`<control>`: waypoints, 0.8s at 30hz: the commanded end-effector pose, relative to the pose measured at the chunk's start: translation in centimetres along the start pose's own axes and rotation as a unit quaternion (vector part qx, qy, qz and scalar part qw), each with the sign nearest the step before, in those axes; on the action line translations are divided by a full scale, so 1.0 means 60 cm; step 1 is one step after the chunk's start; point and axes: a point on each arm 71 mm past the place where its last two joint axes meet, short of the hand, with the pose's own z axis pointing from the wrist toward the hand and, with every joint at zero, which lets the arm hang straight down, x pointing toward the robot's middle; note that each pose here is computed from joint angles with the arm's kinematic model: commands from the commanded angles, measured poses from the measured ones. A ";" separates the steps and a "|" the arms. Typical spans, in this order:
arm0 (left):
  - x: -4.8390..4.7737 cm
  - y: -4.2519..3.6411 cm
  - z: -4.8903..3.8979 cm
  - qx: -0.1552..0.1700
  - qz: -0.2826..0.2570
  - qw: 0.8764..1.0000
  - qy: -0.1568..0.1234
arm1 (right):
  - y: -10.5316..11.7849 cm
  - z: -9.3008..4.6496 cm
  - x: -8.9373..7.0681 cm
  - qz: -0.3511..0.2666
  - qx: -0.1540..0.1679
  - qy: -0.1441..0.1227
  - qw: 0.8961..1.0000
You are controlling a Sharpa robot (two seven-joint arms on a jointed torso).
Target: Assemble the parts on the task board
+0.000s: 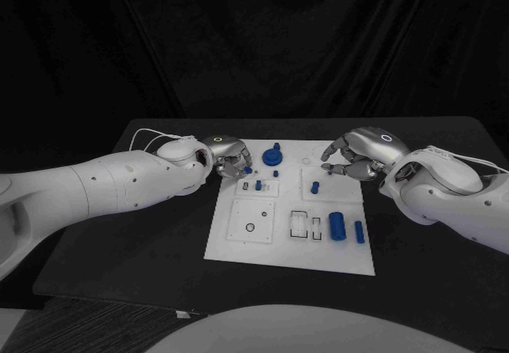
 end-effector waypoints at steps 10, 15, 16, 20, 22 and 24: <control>0.011 -0.007 0.000 0.029 0.010 0.999 -0.018 | -0.002 -0.002 0.002 0.000 0.006 0.002 1.000; 0.009 -0.008 -0.006 0.051 0.012 0.998 -0.038 | -0.003 -0.002 0.002 0.000 0.006 0.003 1.000; 0.008 -0.008 -0.008 0.055 0.013 0.997 -0.043 | -0.003 -0.002 0.002 0.000 0.006 0.003 1.000; 0.003 -0.008 -0.016 0.072 0.017 0.995 -0.067 | -0.002 -0.002 0.002 0.000 0.006 0.003 1.000; 0.001 -0.007 -0.020 0.078 0.016 0.994 -0.079 | -0.002 -0.002 0.002 0.000 0.006 0.002 1.000; -0.002 -0.005 -0.026 0.078 0.005 0.993 -0.090 | -0.001 -0.002 0.002 0.000 0.005 0.000 1.000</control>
